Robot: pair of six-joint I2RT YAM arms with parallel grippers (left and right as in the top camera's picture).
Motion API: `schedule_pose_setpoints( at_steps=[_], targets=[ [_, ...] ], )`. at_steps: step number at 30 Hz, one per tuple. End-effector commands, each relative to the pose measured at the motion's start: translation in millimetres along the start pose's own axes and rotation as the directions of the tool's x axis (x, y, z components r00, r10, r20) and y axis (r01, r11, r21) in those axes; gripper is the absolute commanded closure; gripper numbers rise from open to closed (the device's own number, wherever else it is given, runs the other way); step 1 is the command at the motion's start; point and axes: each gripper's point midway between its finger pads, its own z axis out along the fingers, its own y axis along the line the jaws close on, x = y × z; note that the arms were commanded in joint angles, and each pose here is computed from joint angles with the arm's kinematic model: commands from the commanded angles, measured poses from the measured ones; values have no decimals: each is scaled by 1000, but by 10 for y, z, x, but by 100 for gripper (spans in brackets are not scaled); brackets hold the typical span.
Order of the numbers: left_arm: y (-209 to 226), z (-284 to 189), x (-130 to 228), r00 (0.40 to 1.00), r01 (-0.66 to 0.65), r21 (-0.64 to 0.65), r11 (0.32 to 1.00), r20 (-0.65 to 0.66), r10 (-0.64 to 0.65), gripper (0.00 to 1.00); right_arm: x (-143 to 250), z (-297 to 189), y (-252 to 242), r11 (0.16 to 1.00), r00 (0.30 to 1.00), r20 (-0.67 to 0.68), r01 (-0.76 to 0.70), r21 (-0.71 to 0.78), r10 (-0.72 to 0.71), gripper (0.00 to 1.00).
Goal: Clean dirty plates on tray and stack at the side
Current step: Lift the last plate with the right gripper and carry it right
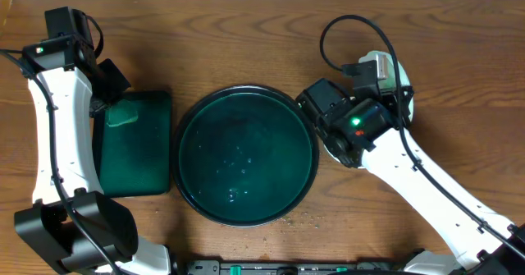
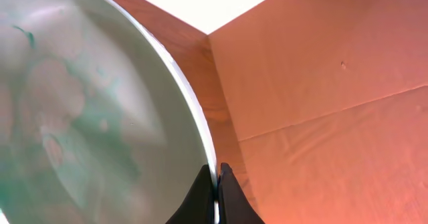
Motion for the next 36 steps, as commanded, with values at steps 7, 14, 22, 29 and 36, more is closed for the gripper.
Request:
schedule_pose_setpoints(
  at_steps=[7, 14, 22, 29, 36],
  targets=[
    [48, 18, 6, 1000, -12, -23, 1000, 0, 12, 93, 25, -70, 407, 970, 995, -66, -86, -228, 72, 99],
    [50, 18, 8, 1000, -12, -24, 1000, -1, 12, 93, -168, -391, 1125, 762, 982, -136, -187, -621, 130, 99],
    [72, 18, 10, 1000, -13, -36, 999, -1, 13, 93, -98, -364, 1362, 489, 928, -355, -364, -793, 114, 99],
    [75, 17, 16, 1000, -13, -37, 999, -3, 13, 93, 350, 217, 1163, 438, 797, -595, -573, -693, 101, 99],
    [74, 18, 17, 1000, -13, -36, 999, -4, 13, 93, 1059, 606, 1213, 523, 715, -695, -620, -584, 71, 99]
  ],
)
